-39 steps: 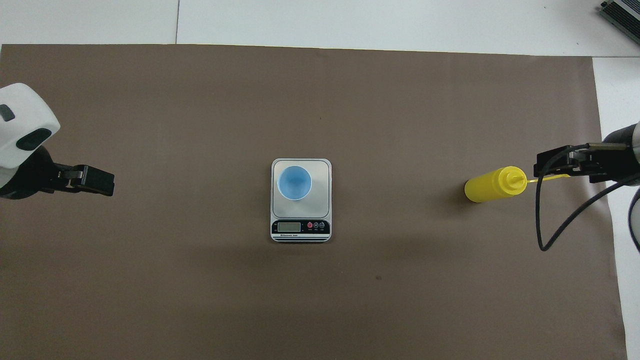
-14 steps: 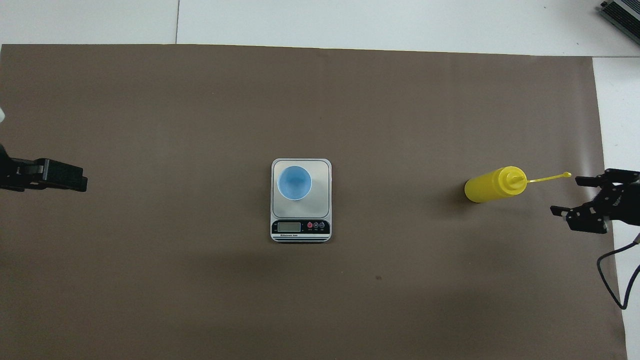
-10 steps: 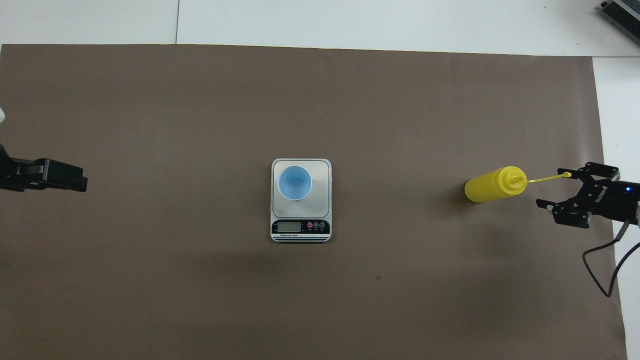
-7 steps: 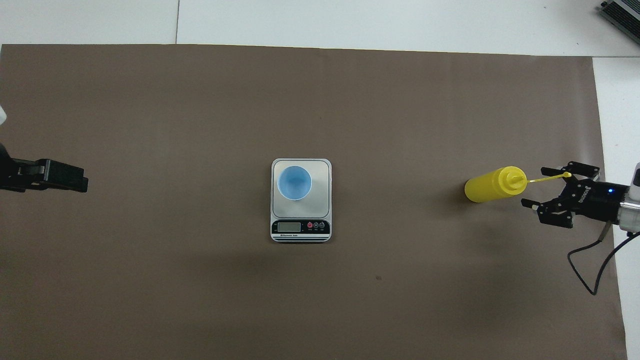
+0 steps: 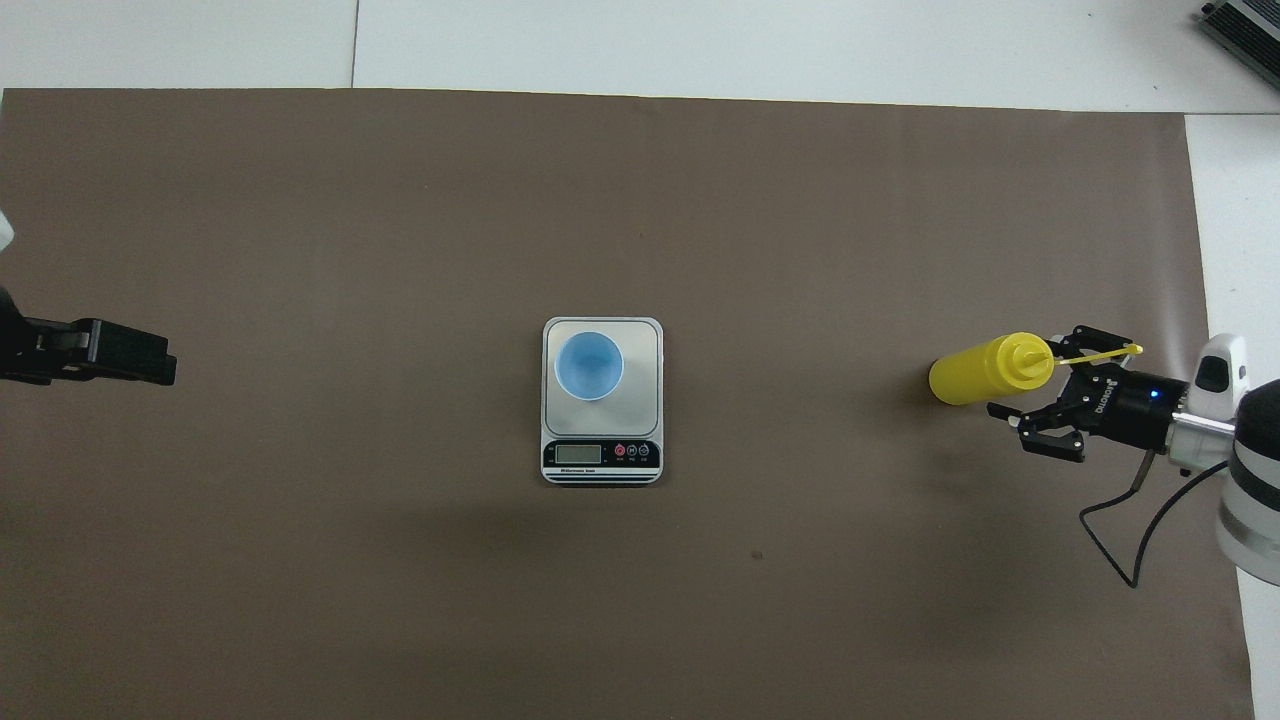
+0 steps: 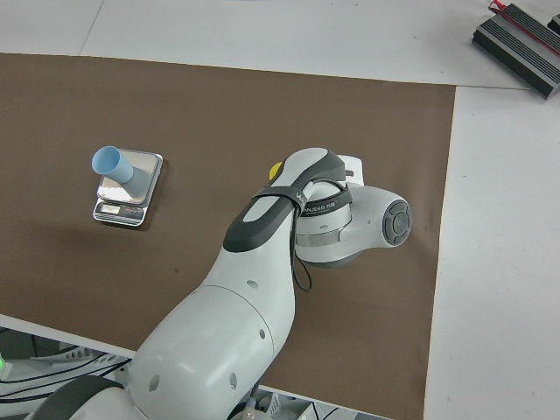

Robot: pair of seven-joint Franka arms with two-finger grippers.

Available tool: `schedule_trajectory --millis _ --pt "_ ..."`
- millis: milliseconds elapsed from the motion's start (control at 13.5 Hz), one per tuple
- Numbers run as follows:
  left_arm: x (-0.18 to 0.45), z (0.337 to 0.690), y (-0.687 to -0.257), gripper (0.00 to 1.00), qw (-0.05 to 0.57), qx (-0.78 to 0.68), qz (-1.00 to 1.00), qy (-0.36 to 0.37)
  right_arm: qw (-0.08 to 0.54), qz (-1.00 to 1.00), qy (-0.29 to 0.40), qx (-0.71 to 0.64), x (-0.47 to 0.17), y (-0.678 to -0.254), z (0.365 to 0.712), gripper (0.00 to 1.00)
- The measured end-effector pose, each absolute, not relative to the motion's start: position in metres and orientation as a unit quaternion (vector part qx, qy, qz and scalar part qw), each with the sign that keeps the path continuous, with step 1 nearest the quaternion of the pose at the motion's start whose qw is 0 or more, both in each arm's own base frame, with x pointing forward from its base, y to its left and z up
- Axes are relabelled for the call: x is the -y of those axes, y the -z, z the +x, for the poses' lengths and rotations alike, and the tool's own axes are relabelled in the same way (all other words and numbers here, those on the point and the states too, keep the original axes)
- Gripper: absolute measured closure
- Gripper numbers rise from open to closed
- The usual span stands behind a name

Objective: Pour seasoning into cup on scale with both arms
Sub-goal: 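Move the right gripper to the yellow bottle and grasp it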

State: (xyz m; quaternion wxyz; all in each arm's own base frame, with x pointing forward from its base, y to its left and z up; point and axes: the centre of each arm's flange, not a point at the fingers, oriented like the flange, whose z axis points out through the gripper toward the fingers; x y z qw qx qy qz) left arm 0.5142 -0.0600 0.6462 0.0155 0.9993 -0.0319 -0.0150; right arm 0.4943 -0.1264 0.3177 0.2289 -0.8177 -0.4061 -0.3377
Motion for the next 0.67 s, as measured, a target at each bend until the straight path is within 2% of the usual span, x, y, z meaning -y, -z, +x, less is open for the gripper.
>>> schedule_trajectory --millis 518,666 --pt "0.056 0.515 -0.646 0.0 0.016 0.028 0.999 0.015 0.247 -0.804 0.346 0.416 0.108 -0.283 0.499 0.0" --pt "0.051 0.515 -0.646 0.0 0.016 0.026 0.999 0.015 0.244 -0.802 0.349 0.418 0.11 -0.286 0.501 0.23"
